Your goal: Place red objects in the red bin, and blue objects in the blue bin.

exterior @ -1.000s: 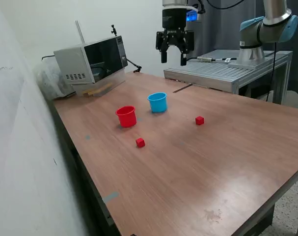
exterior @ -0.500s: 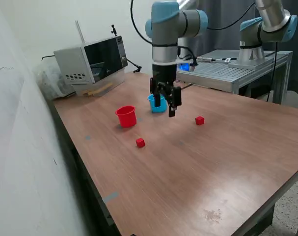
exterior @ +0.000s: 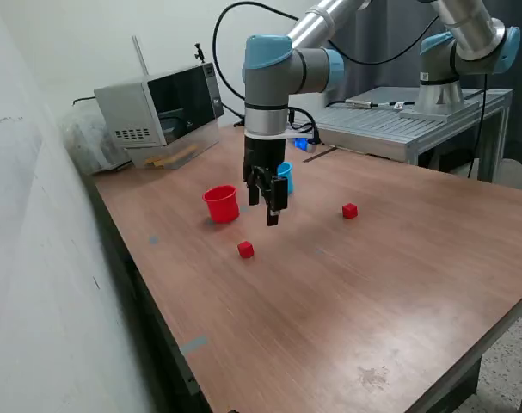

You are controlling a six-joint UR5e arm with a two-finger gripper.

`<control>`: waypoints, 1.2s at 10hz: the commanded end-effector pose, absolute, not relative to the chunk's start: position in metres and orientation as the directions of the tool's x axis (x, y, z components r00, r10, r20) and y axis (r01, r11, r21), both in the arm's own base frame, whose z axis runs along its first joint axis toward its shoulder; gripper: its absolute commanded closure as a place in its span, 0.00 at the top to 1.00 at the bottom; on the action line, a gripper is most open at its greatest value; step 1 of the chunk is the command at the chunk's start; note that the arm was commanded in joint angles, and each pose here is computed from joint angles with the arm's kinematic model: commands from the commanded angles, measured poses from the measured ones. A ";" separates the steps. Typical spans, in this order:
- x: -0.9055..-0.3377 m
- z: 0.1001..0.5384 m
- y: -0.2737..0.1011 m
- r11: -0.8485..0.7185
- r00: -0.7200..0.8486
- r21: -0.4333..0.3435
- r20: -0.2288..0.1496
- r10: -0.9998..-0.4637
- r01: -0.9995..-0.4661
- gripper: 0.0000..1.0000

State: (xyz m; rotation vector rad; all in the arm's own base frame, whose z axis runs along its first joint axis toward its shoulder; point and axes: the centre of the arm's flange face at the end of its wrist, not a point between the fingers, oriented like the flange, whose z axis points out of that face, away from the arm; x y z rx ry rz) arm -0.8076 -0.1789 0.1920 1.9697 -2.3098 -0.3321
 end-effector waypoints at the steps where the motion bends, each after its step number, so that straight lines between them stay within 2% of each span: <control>1: -0.824 0.171 -0.155 0.169 -0.190 0.223 -0.075 -0.979 -0.960 1.00; 5: -0.827 0.157 -0.150 0.137 -0.162 0.241 -0.087 -0.983 -0.961 1.00; 12: -0.828 0.128 -0.143 0.111 -0.135 0.217 -0.100 -0.986 -0.970 1.00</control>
